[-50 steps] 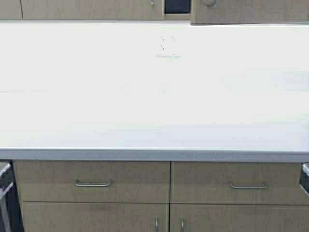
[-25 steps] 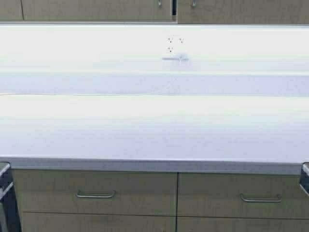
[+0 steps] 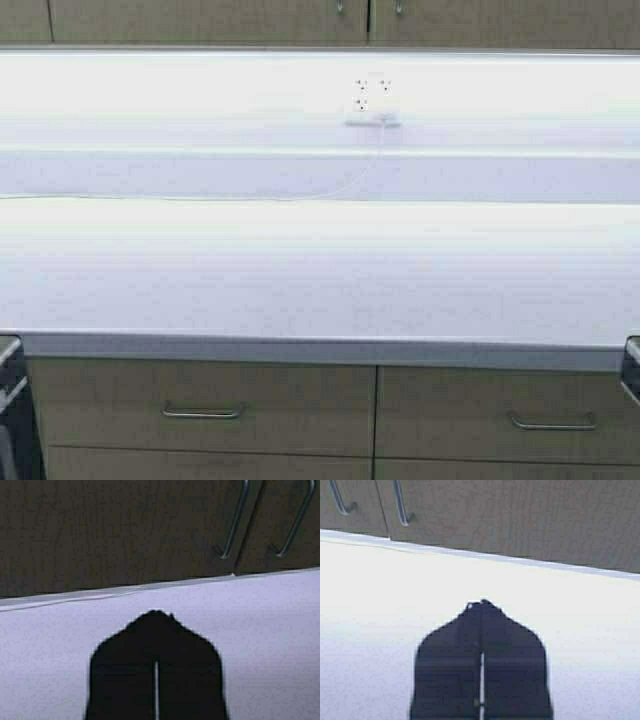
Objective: Open the cabinet, put the pot inside, then close it
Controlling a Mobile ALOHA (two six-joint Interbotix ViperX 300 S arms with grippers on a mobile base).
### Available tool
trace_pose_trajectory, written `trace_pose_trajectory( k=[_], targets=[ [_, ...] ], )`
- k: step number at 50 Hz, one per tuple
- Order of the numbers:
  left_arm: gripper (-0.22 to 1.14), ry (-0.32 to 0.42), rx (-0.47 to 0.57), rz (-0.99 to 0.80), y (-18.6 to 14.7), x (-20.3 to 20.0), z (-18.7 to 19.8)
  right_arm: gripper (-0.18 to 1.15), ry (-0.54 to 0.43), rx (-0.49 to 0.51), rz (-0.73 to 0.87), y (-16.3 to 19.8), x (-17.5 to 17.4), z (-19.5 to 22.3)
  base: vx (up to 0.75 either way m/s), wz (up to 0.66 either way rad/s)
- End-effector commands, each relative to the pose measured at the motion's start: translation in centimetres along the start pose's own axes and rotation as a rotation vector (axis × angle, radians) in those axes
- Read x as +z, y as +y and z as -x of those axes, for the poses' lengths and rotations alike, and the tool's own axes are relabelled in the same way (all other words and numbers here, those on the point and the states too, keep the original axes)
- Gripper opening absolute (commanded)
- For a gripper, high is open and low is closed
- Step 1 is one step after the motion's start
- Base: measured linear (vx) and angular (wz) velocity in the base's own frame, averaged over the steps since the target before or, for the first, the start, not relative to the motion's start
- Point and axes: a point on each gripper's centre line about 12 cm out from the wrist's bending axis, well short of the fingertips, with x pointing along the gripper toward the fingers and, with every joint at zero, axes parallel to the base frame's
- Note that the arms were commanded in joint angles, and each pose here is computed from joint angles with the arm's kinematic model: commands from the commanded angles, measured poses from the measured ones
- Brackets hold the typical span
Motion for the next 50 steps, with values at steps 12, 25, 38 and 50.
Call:
trace_pose_trajectory(
  k=[12, 25, 38, 50],
  targets=[
    [0.04, -0.029, -0.005, 0.001, -0.15, 0.83, 0.35, 0.07, -0.047, 0.006, -0.006, 0.02, 1.24, 0.96, 0.01, 0.00],
    [0.04, -0.024, -0.004, 0.006, -0.13, 0.64, 0.35, 0.07, -0.042, 0.004, -0.006, 0.00, 1.14, 0.95, 0.00, 0.00],
    [0.04, -0.023, -0.004, 0.006, -0.12, 0.58, 0.35, 0.07, -0.029, 0.005, -0.008, 0.03, 0.60, 0.81, 0.00, 0.00],
    [0.04, -0.018, -0.004, 0.006, -0.10, 0.36, 0.13, 0.07, -0.025, 0.005, -0.007, 0.03, 0.48, 0.79, 0.00, 0.00]
  ],
)
